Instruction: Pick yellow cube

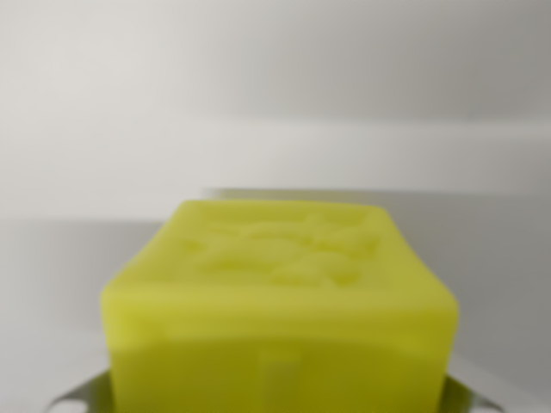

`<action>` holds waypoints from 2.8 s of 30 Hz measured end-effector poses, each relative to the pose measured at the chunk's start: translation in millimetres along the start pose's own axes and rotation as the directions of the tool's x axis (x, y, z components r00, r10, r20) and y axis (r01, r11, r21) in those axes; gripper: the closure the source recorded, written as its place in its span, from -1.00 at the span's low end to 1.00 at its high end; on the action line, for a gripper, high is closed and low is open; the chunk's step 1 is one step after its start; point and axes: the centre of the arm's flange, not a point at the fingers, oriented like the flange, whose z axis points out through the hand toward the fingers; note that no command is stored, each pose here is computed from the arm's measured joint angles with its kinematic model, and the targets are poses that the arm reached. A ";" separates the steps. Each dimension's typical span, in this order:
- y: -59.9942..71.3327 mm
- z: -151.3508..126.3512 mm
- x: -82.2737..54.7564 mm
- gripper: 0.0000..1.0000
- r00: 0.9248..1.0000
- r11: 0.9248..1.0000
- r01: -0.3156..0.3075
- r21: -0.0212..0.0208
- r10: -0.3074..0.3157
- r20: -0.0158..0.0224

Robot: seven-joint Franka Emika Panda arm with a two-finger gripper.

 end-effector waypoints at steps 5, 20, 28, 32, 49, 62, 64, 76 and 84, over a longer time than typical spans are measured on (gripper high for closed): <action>0.1 -12.6 0.1 1.00 1.000 1.000 0.000 0.000 0.000 0.000; 0.0 -50.2 0.0 1.00 1.000 1.000 -0.001 0.000 0.001 0.000; 0.1 -70.3 0.1 1.00 1.000 1.000 0.000 0.000 0.000 0.000; 0.1 -80.2 0.1 1.00 1.000 1.000 -0.001 0.000 0.001 0.000; 0.3 -122.7 -0.2 1.00 1.000 1.000 -0.001 0.000 0.001 0.001; 0.3 -155.1 -0.3 1.00 1.000 1.000 -0.001 0.000 0.001 0.001; 0.3 -160.2 -0.3 1.00 1.000 1.000 -0.001 0.000 0.001 0.001; 0.3 -190.4 -0.2 1.00 1.000 1.000 -0.001 0.000 0.001 0.001; 0.4 -210.2 -0.2 1.00 1.000 1.000 -0.001 0.000 0.001 0.002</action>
